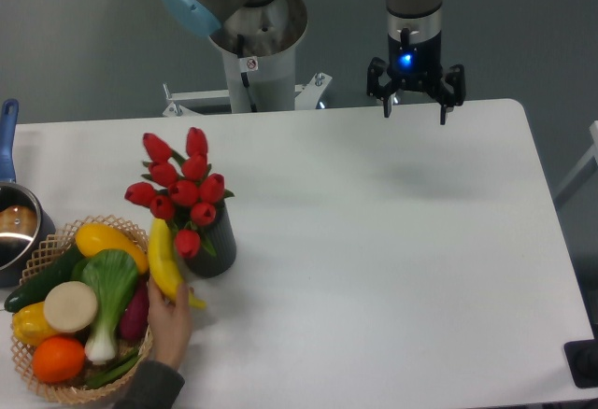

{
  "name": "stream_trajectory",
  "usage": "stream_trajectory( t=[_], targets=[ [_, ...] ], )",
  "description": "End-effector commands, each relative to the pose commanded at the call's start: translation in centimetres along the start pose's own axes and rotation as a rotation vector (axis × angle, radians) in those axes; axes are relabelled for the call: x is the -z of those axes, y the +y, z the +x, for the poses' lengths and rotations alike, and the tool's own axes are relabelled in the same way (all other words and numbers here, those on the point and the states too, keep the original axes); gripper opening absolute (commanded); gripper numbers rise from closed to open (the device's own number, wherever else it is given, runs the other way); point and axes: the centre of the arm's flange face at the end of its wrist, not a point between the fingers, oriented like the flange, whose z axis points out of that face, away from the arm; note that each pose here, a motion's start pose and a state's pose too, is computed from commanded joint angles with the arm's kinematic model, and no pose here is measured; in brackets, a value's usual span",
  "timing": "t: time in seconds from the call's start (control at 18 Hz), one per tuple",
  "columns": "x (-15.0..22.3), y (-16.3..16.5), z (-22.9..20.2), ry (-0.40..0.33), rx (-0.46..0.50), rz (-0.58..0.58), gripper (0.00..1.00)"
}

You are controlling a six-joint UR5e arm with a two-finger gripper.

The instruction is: Pick up the flowers from the vase

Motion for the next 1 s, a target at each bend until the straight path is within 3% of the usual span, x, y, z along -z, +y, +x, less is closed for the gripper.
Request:
stream_trajectory(
  t=[0.56,1.0],
  targets=[
    [1.3,0.0,1.4,0.002,0.000,0.016,1.00],
    [2.1,-0.9,4.4,0.067,0.013,0.191,1.00]
  ],
)
